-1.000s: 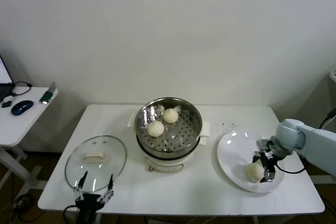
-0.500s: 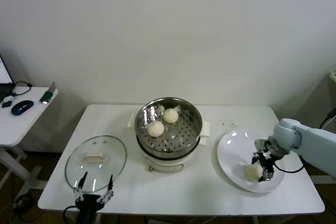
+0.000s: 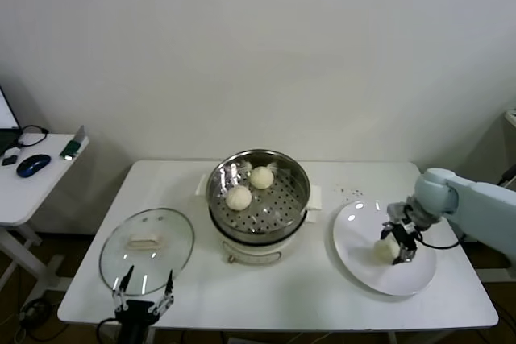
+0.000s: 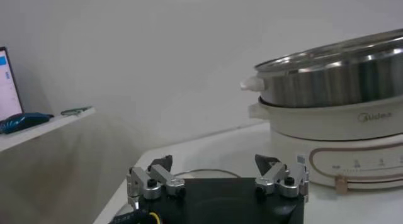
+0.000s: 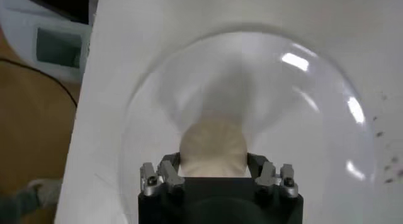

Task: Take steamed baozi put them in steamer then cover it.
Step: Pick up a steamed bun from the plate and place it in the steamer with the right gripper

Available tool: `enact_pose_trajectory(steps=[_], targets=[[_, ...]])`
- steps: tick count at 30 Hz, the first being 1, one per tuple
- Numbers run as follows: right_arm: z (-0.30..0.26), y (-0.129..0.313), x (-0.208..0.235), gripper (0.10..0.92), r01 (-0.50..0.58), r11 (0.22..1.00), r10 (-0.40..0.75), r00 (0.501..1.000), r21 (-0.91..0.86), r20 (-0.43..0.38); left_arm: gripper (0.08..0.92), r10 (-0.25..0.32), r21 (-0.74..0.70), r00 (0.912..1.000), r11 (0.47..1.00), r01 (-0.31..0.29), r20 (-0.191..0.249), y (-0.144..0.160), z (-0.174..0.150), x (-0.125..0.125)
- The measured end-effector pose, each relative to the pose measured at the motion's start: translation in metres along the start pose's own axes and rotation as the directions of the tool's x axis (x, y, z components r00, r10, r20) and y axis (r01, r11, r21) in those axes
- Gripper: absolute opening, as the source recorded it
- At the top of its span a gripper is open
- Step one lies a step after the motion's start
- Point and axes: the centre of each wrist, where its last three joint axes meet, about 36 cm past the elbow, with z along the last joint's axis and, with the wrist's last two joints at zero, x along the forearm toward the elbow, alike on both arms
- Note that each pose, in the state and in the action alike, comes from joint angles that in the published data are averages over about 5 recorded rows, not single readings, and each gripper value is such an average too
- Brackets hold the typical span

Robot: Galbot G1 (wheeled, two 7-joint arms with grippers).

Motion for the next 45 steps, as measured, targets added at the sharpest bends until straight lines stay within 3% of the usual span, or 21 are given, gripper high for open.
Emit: enact_pose_trajectory(steps=[5,9,15,21,33,45], targets=[[-0.027,-0.035,0.052,0.698,-0.051,0.975,0.055,0.998,0.218,-0.009,0.823,0.003,0.005,1.0000,1.000,-0.003,-0.002,-0.003,0.000,0.001],[-0.060,-0.062,0.097,0.703,-0.086,0.911,0.100,0.995,0.402,-0.014,0.823,0.006,0.007,1.0000,1.000,-0.006,-0.002,-0.005,-0.001,0.001],[-0.122,-0.091,0.151,0.704,-0.103,0.759,0.147,0.989,0.643,-0.015,0.823,0.005,0.007,1.0000,1.000,-0.005,-0.002,-0.005,-0.002,0.002],[-0.189,-0.111,0.175,0.704,-0.077,0.591,0.159,0.987,0.803,-0.023,0.823,-0.001,0.009,1.0000,1.000,0.001,-0.002,-0.002,-0.002,0.005],[-0.304,-0.131,0.153,0.704,0.002,0.329,0.118,0.992,0.944,-0.043,0.823,0.000,0.009,0.9999,1.000,0.000,-0.011,0.004,0.004,0.011],[-0.366,-0.131,0.093,0.704,0.056,0.198,0.028,0.998,0.979,-0.062,0.823,-0.005,0.011,1.0000,1.000,0.005,-0.005,0.004,0.001,0.004]])
